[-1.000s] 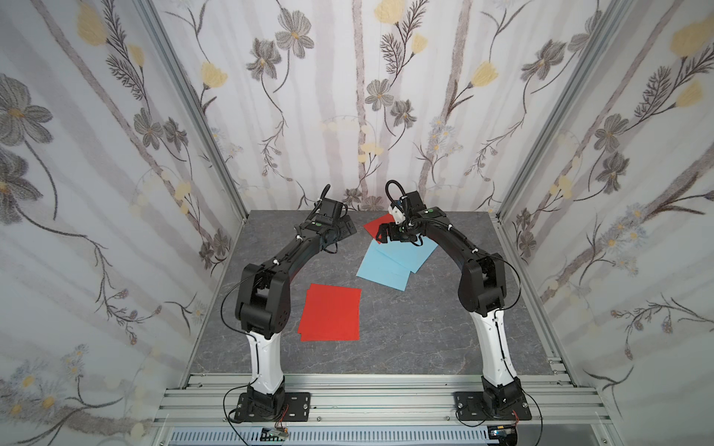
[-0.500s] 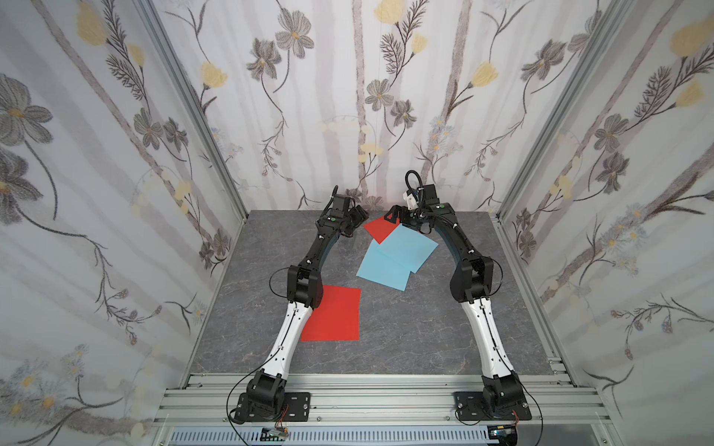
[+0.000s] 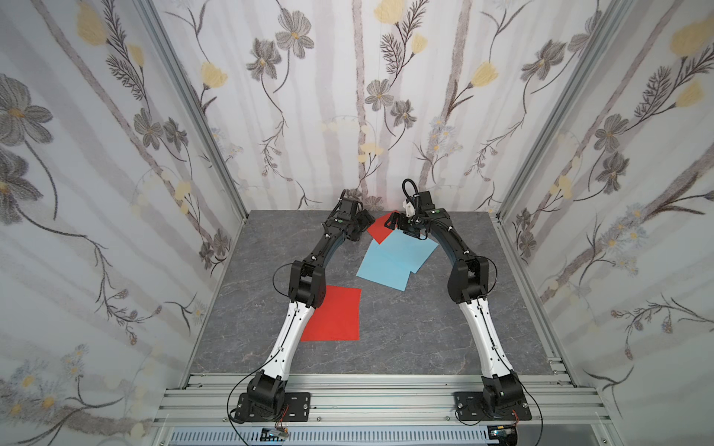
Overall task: Sort the scattered colored papers by color
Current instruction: Pick up the colored paper from the center of the board.
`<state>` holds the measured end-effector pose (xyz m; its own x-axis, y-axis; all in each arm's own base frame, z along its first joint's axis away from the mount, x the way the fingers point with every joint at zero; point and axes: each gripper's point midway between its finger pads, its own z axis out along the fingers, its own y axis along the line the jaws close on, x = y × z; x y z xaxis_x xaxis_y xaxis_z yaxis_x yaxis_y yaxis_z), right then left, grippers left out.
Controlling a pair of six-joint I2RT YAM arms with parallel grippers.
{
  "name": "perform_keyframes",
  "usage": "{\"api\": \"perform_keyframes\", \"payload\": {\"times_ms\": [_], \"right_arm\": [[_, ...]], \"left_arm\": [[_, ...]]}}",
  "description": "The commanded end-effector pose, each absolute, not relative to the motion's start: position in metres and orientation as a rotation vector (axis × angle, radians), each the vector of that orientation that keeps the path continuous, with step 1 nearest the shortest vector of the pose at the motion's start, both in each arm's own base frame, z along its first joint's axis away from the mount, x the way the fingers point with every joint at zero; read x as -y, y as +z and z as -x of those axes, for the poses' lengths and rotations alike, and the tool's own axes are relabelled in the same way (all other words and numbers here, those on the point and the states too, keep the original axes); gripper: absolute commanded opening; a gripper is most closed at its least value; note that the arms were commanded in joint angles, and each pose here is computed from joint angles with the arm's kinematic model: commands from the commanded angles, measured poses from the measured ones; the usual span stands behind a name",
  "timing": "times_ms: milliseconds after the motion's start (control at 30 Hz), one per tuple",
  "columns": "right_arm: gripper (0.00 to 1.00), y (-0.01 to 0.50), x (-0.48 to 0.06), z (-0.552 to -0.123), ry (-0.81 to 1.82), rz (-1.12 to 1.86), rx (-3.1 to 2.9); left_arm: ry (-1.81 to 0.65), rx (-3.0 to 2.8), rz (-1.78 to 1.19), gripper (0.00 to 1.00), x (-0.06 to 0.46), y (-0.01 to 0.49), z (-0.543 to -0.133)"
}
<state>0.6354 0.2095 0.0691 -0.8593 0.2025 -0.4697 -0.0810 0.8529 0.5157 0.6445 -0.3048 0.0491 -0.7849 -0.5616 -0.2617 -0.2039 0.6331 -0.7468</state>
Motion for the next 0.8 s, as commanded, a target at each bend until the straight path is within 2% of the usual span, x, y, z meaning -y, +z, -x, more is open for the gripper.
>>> {"api": "perform_keyframes", "payload": {"times_ms": [0, 433, 533, 767], "right_arm": [[1.0, 0.063, -0.205, -0.637, 0.701, -0.136, -2.513], [1.0, 0.037, -0.209, -0.617, 0.751, -0.144, -2.605], [1.0, 0.035, -0.208, -0.617, 0.749, -0.143, -2.607], [1.0, 0.025, -0.209, -0.611, 0.75, -0.138, -2.635]], "left_arm": [[-0.961, -2.534, 0.712, 0.88, 0.311, 0.002, -0.616], [-1.023, -2.531, 0.686, 0.89, 0.336, -0.003, -0.61], [-1.072, -2.527, 0.677, 0.86, 0.347, -0.001, -0.608], [-1.27, -2.401, 0.664, 0.88, 0.368, 0.019, -0.623]]}}
